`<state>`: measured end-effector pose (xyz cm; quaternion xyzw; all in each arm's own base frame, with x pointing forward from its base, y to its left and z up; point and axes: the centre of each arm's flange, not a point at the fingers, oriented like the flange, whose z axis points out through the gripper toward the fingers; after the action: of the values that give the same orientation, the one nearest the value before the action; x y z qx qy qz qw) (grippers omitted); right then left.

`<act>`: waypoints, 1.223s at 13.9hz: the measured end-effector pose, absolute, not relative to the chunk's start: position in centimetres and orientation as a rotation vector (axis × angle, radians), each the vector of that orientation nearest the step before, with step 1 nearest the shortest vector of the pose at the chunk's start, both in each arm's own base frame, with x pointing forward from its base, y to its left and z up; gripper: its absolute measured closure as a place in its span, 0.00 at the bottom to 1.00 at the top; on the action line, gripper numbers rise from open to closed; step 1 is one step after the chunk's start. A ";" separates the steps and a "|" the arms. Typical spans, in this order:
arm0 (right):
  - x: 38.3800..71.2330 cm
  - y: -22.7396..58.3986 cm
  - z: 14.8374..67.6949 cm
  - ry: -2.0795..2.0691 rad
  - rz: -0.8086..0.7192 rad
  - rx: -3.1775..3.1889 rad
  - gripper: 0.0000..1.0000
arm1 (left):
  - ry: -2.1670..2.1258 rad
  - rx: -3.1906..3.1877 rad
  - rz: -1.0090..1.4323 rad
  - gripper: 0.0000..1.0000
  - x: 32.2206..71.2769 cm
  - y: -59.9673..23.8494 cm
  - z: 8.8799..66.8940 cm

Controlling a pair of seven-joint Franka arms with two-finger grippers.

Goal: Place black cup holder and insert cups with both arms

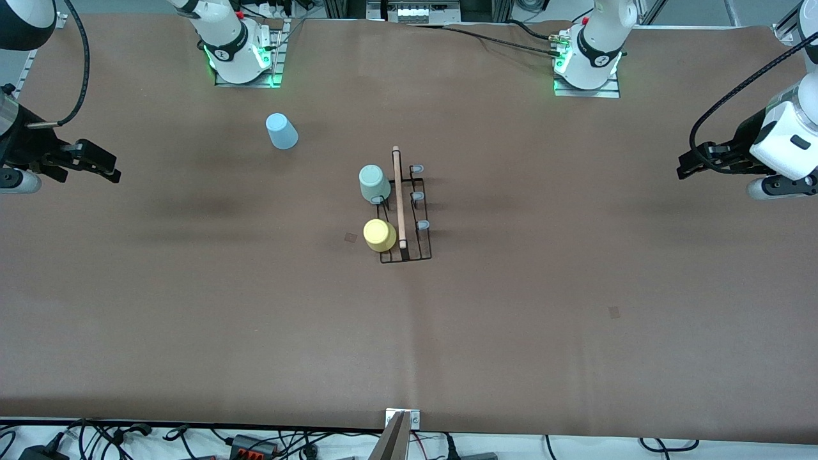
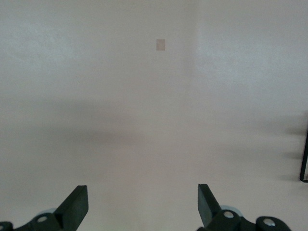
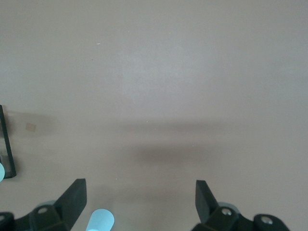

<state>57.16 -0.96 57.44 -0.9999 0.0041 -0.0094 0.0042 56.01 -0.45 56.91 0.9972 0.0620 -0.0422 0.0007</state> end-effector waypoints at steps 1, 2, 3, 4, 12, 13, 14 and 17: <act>57.2 -1.0 57.4 0.013 -0.030 -3.133 0.00 | 0.195 3.131 -0.133 0.00 56.0 -0.4 56.9; 57.2 -1.0 57.5 0.013 -0.030 -3.133 0.00 | 0.195 3.131 -0.133 0.00 56.0 -0.4 56.9; 57.1 -1.1 57.5 0.016 -0.030 -3.133 0.00 | 0.196 3.131 -0.133 0.00 56.0 -0.4 56.9; 57.1 -1.2 57.5 0.021 -0.031 -3.133 0.00 | 0.196 3.131 -0.133 0.00 56.0 -0.4 56.9; 57.1 -1.1 57.6 0.017 -0.031 -3.132 0.00 | 0.196 3.131 -0.133 0.00 56.0 -0.4 56.9; 57.0 -1.2 57.7 0.018 -0.031 -3.132 0.00 | 0.196 3.131 -0.133 0.00 56.0 -0.4 56.9; 57.0 -1.2 57.7 0.018 -0.028 -3.132 0.00 | 0.196 3.131 -0.133 0.00 56.0 -0.4 56.9; 56.9 -1.1 57.7 0.017 -0.023 -3.132 0.00 | 0.196 3.131 -0.133 0.00 56.0 -0.4 56.9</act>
<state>56.90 -1.13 57.65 -0.9999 0.0053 -0.0074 0.0046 56.01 -0.39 56.91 0.9972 0.0623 -0.0422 0.0007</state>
